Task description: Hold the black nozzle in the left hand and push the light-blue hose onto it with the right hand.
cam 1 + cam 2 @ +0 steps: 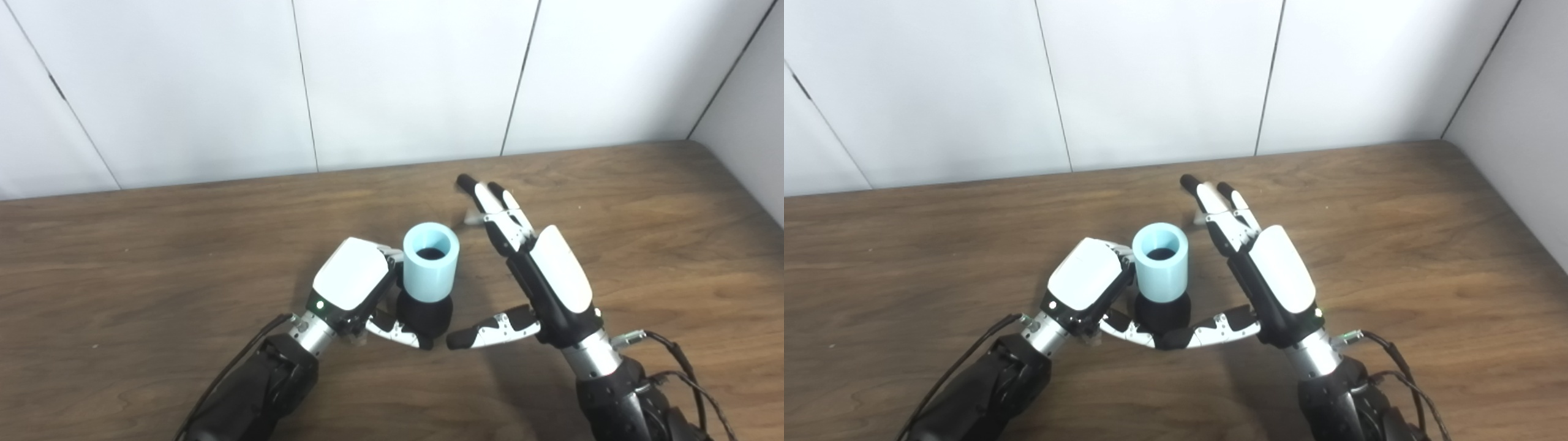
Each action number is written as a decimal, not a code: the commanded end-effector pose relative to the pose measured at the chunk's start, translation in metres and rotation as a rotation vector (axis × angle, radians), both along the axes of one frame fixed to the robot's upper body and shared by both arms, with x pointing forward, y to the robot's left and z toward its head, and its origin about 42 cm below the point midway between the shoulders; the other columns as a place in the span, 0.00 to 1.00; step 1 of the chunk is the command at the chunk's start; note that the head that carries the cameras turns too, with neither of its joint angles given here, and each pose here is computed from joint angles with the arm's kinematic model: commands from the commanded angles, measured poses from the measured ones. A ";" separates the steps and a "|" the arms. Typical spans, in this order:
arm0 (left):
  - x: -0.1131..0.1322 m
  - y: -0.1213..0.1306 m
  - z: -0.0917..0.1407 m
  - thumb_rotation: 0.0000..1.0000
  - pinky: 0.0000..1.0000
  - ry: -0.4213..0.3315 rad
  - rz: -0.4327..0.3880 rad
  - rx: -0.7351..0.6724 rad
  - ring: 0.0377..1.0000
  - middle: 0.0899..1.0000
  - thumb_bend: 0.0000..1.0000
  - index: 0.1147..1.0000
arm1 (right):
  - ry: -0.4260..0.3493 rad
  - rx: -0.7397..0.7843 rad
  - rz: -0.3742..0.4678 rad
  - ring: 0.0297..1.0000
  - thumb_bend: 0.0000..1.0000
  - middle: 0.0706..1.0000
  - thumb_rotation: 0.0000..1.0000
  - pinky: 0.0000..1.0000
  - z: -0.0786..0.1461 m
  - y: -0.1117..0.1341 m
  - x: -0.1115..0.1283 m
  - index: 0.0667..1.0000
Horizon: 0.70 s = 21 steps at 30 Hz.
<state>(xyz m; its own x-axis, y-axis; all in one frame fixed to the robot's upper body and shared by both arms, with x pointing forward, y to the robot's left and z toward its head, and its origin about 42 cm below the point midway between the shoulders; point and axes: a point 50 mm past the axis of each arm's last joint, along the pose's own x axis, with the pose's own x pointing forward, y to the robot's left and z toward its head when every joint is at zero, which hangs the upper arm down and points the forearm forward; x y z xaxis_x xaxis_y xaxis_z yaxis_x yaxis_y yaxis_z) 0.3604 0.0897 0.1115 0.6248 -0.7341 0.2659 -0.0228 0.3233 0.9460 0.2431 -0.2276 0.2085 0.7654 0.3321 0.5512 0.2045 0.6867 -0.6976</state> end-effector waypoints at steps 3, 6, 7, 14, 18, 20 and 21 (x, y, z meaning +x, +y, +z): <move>-0.091 0.022 -0.113 0.00 0.31 0.331 0.028 0.159 0.32 0.35 0.51 0.46 | -0.154 -0.057 -0.014 1.00 1.00 1.00 0.94 1.00 0.027 -0.002 -0.007 1.00; -0.091 0.022 -0.114 0.00 0.32 0.330 0.026 0.156 0.32 0.36 0.51 0.46 | -0.145 -0.124 -0.040 1.00 1.00 1.00 0.95 1.00 0.030 0.000 -0.007 1.00; -0.091 0.022 -0.114 0.00 0.31 0.330 0.025 0.155 0.32 0.35 0.51 0.46 | -0.144 -0.136 -0.046 1.00 1.00 1.00 0.95 1.00 0.030 0.000 -0.007 1.00; -0.090 0.022 -0.114 0.00 0.30 0.330 0.023 0.149 0.31 0.35 0.51 0.46 | -0.123 -0.184 -0.061 1.00 1.00 1.00 0.94 1.00 0.028 -0.003 -0.007 1.00; -0.090 0.022 -0.115 0.00 0.30 0.335 0.026 0.160 0.32 0.35 0.51 0.46 | -0.118 -0.176 -0.066 1.00 1.00 1.00 0.97 1.00 0.027 -0.006 -0.006 1.00; -0.090 0.022 -0.115 0.00 0.31 0.335 0.026 0.164 0.33 0.36 0.51 0.47 | -0.110 -0.176 -0.081 1.00 1.00 1.00 0.98 1.00 0.026 -0.008 -0.006 1.00; -0.090 0.022 -0.115 0.00 0.32 0.333 0.026 0.163 0.33 0.36 0.51 0.47 | -0.105 -0.178 -0.094 1.00 0.99 1.00 0.98 1.00 0.025 -0.008 -0.006 1.00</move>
